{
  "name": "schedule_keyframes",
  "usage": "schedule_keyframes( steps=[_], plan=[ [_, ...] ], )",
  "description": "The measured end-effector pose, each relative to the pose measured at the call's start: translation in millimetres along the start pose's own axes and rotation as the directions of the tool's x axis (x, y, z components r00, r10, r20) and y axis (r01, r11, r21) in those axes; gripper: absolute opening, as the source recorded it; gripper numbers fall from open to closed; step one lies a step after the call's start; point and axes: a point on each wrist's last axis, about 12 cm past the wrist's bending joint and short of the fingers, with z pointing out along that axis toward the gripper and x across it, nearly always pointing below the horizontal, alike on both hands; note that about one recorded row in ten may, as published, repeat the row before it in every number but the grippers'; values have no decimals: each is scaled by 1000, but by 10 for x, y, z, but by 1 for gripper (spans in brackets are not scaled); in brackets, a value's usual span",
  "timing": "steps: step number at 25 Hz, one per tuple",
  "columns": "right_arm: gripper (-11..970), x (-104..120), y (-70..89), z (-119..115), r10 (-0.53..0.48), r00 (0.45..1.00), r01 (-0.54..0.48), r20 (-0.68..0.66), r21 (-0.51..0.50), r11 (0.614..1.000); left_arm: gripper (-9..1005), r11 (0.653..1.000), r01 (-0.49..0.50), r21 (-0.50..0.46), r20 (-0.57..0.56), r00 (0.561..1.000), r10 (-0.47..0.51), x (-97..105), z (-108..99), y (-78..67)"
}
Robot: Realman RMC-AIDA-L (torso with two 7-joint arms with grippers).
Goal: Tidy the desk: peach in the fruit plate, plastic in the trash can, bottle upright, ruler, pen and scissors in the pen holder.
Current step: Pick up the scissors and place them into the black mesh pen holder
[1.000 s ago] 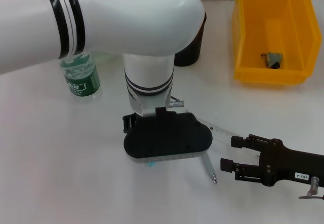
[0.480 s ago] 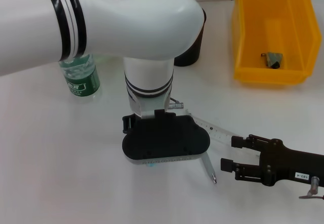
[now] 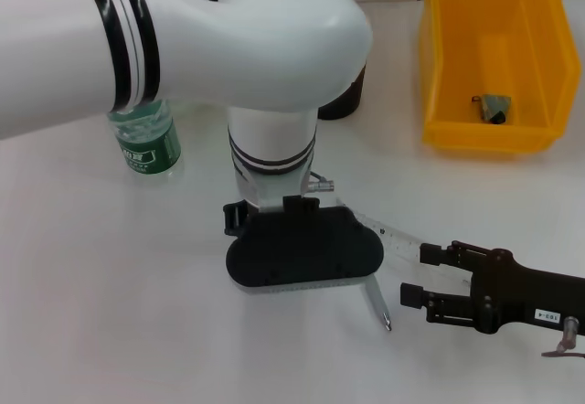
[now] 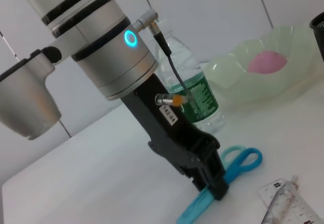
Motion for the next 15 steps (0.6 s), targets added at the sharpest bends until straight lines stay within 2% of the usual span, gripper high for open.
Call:
schedule_keyframes(
  steps=[4, 11, 15],
  plan=[
    [825, -10, -5, -16, -3, 1000, 3, 0, -1, 1000, 226, 1000, 23, -17, -35, 999, -24, 28, -40, 47],
    [825, -43, -19, -42, -12, 1000, 12, 1, -2, 1000, 231, 994, 66, -84, -113, 991, -75, 103, -253, 191],
    [825, -96, -41, -67, -16, 1000, 16, 0, -3, 1000, 234, 991, 85, -103, -117, 988, -97, 119, -309, 185]
  ],
)
